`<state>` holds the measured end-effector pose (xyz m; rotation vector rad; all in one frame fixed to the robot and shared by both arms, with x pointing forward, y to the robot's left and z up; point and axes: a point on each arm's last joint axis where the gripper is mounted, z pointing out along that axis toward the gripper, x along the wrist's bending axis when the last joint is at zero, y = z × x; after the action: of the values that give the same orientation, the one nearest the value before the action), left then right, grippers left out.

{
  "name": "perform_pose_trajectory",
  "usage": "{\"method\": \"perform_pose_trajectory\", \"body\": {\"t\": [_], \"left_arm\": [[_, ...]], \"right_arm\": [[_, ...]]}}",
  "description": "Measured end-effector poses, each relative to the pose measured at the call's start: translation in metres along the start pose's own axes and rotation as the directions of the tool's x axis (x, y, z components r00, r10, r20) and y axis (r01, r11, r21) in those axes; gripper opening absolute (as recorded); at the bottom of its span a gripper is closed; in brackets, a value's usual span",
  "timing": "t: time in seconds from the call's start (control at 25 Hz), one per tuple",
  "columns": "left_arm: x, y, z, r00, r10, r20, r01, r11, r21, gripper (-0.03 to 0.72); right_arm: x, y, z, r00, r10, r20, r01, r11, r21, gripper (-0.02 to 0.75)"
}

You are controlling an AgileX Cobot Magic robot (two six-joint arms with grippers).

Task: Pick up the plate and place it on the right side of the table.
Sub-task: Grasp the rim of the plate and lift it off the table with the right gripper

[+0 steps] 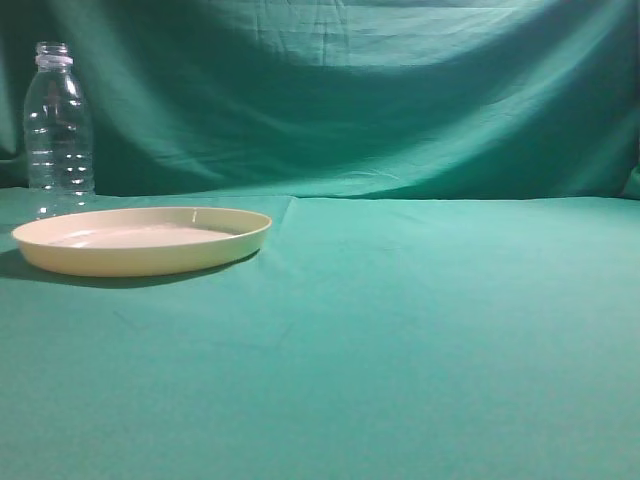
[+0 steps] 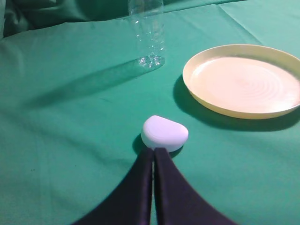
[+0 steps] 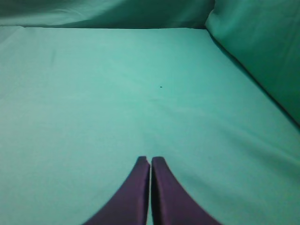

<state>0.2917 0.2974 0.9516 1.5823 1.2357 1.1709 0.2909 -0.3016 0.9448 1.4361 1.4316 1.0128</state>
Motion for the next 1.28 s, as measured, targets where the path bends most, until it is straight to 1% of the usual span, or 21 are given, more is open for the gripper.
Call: {"method": "perform_pose_trajectory", "body": {"t": [0.72, 0.84, 0.92, 1.04, 1.12, 1.16, 1.24, 1.28], "left_arm": [[0.0, 0.0, 0.0, 1.0, 0.0, 0.0, 0.0, 1.0, 0.0, 0.0], [0.0, 0.0, 0.0, 1.0, 0.0, 0.0, 0.0, 1.0, 0.0, 0.0], [0.0, 0.0, 0.0, 1.0, 0.0, 0.0, 0.0, 1.0, 0.0, 0.0], [0.0, 0.0, 0.0, 1.0, 0.0, 0.0, 0.0, 1.0, 0.0, 0.0], [0.0, 0.0, 0.0, 1.0, 0.0, 0.0, 0.0, 1.0, 0.0, 0.0], [0.0, 0.0, 0.0, 1.0, 0.0, 0.0, 0.0, 1.0, 0.0, 0.0], [0.0, 0.0, 0.0, 1.0, 0.0, 0.0, 0.0, 1.0, 0.0, 0.0], [0.0, 0.0, 0.0, 1.0, 0.0, 0.0, 0.0, 1.0, 0.0, 0.0]], "right_arm": [[0.0, 0.0, 0.0, 1.0, -0.002, 0.001, 0.002, 1.0, 0.0, 0.0], [0.0, 0.002, 0.0, 1.0, -0.006, 0.0, 0.006, 1.0, -0.022, 0.0], [0.001, 0.007, 0.0, 1.0, 0.013, -0.015, -0.014, 0.997, -0.082, 0.0], [0.004, 0.024, -0.003, 0.995, 0.078, -0.065, -0.093, 0.959, -0.267, 0.0], [0.004, 0.036, -0.008, 0.984, 0.143, -0.108, -0.174, 0.906, -0.387, 0.0], [0.003, 0.043, -0.011, 0.977, 0.169, -0.132, -0.211, 0.865, -0.456, 0.0], [0.003, 0.051, -0.016, 0.97, 0.182, -0.163, -0.242, 0.808, -0.537, 0.0], [0.004, 0.053, -0.017, 0.97, 0.173, -0.17, -0.24, 0.796, -0.556, 0.0]]}}
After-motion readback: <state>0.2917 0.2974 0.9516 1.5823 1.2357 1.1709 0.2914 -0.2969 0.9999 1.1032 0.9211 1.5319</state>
